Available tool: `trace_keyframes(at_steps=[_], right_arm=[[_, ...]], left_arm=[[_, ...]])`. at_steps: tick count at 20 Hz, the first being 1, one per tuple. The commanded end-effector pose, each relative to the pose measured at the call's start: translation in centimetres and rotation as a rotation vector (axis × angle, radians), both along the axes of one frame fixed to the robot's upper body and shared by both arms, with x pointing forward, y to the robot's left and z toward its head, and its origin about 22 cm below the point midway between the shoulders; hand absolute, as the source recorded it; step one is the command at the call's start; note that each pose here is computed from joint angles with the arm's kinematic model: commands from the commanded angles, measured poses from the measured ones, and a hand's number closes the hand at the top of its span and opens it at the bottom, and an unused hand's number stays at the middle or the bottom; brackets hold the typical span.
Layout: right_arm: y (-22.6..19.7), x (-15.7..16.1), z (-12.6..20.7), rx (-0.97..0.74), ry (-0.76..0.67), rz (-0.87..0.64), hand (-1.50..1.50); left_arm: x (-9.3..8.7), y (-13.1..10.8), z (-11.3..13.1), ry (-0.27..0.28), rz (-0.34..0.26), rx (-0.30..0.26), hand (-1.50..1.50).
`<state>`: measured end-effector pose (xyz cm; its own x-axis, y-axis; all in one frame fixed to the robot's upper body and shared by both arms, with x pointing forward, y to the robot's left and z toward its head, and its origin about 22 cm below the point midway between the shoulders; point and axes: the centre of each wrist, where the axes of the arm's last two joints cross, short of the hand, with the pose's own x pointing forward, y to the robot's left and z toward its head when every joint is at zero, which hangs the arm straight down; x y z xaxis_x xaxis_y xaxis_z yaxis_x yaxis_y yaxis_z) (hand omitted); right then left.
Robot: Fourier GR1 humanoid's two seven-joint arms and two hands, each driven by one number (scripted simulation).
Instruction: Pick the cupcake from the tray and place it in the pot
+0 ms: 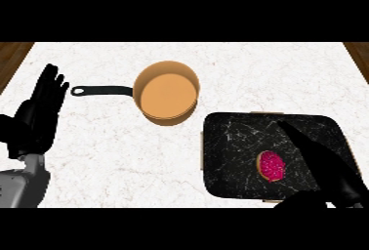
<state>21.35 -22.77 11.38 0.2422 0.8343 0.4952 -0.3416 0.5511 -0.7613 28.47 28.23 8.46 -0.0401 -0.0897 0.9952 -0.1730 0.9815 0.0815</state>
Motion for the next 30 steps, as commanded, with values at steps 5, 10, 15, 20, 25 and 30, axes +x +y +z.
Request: trace_keyframes(at_steps=[5, 10, 15, 20, 25, 30], right_arm=[[0.5, -0.2, -3.2, -0.055, 0.032, -0.032, -1.5], [2.4, 1.7, -3.4, -0.032, 0.011, -0.014, -1.5], [-0.6, 2.8, -4.7, -0.069, 0.044, -0.051, -1.5], [1.7, 1.8, -6.9, -0.062, 0.045, -0.059, -1.5], [0.0, 1.3, -7.9, -0.158, 0.022, 0.124, 1.5], [1.3, 4.1, -8.2, -0.151, 0.015, 0.117, 1.5]], left_arm=[[-0.1, 0.8, -1.3, -0.004, 0.01, -0.003, 0.0], [-0.3, -1.5, -1.0, 0.006, -0.001, -0.012, 0.0], [-0.7, -0.2, 1.4, 0.014, 0.003, -0.016, 0.0], [-0.9, 0.2, 0.4, -0.004, -0.01, 0.012, 0.0], [-1.3, -0.7, -0.3, -0.004, -0.007, -0.005, 0.0], [0.1, -0.5, -1.3, -0.01, -0.002, -0.002, 0.0]])
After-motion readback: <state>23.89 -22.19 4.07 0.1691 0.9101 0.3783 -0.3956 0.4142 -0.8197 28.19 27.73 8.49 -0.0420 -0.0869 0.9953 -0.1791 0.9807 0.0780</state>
